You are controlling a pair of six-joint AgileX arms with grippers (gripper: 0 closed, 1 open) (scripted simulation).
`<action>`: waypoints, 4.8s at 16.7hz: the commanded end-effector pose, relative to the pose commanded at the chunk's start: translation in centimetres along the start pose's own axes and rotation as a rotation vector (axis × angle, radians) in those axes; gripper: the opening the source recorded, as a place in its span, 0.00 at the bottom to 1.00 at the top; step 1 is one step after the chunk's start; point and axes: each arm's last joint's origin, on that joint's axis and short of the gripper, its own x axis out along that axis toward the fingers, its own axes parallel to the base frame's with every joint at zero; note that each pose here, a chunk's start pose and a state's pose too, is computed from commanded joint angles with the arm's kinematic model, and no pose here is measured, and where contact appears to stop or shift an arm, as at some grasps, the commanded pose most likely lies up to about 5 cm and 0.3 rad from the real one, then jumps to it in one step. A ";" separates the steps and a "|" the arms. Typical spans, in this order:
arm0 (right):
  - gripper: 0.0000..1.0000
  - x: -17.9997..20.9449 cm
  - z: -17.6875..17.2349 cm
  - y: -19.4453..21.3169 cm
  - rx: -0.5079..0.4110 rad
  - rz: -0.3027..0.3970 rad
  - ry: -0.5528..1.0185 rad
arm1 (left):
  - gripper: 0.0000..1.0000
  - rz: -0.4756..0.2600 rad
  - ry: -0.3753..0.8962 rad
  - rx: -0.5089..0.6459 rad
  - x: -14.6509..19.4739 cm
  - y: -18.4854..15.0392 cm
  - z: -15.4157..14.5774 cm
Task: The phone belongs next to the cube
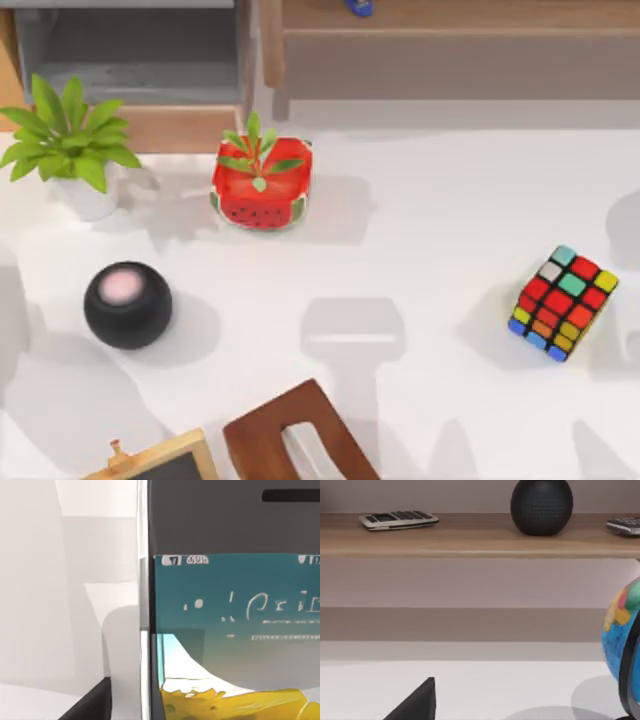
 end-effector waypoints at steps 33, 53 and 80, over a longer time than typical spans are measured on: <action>1.00 0.0 0.0 0.0 0.000 0.000 0.000 | 0.00 0.009 -0.053 -0.010 -4.1 -0.3 0.6; 1.00 0.0 0.0 0.0 0.000 0.000 0.000 | 0.00 -0.164 -0.069 -0.099 -15.8 -34.9 10.1; 1.00 0.0 0.0 0.0 0.000 0.000 0.000 | 0.00 -0.055 0.036 -0.081 -8.0 -51.4 6.2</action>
